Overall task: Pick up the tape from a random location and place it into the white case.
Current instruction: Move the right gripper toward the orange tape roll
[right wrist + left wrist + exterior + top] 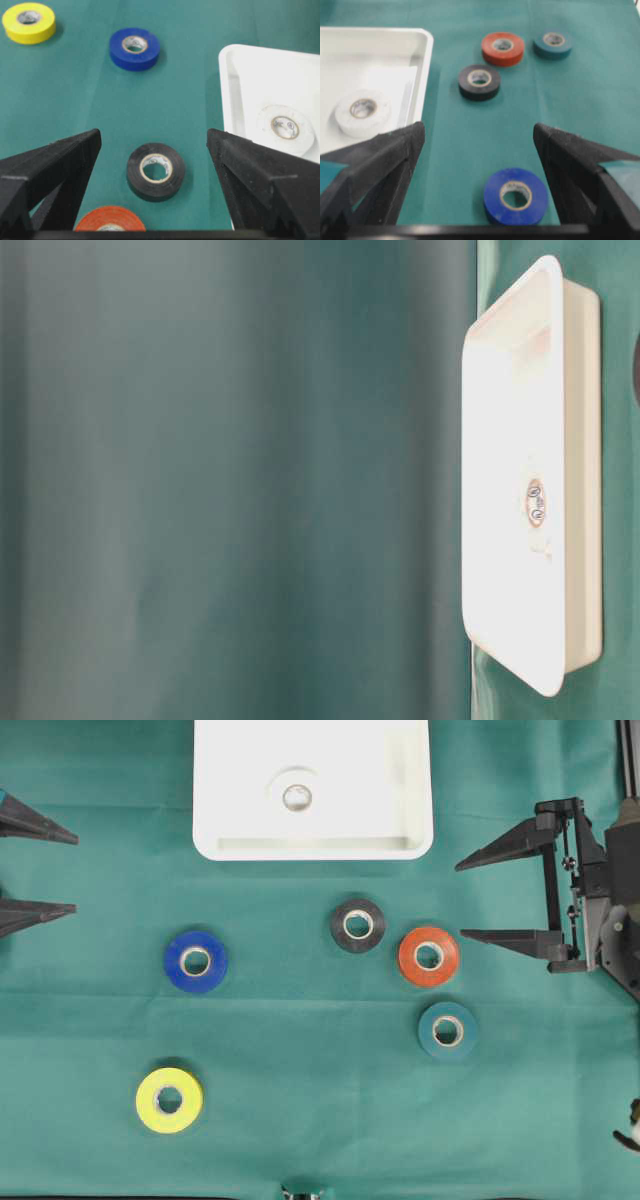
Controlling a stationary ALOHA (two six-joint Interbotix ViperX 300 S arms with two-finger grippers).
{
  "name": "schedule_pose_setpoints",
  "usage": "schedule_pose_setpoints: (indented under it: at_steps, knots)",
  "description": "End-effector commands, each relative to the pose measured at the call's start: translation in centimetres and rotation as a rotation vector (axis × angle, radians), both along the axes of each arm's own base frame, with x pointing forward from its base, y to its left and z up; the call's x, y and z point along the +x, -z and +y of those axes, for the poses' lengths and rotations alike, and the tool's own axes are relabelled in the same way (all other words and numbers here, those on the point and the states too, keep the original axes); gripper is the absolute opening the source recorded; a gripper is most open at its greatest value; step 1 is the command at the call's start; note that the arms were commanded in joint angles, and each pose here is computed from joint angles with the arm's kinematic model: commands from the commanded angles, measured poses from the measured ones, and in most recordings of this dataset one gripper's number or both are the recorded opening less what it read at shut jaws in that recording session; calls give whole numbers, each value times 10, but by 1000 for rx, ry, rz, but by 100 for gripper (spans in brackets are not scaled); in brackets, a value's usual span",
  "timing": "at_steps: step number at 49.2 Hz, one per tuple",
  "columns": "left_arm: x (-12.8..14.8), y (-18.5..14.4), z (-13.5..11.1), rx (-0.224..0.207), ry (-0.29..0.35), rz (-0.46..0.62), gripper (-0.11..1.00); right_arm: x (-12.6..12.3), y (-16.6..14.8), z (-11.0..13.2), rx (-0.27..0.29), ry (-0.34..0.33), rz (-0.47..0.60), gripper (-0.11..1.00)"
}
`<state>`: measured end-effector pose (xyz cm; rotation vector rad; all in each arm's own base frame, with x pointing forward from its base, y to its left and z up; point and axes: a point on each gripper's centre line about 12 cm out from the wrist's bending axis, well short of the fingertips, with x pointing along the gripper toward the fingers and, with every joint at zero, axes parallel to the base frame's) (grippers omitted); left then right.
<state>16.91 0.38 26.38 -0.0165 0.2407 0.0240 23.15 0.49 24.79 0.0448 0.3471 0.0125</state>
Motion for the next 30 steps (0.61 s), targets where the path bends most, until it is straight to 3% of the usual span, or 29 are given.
schedule_pose_setpoints:
  at_steps: [1, 16, 30]
  knots:
    - [2, -4, 1, -3, -4, -11, 97, 2, -7, 1, -2, -4, -25, 92]
    - [2, -4, 1, -1, -3, -11, 97, 6, -10, 2, 1, -10, -41, 92]
    - [2, -4, 1, -1, -3, -8, 97, 29, -15, 3, -12, -15, -26, 92]
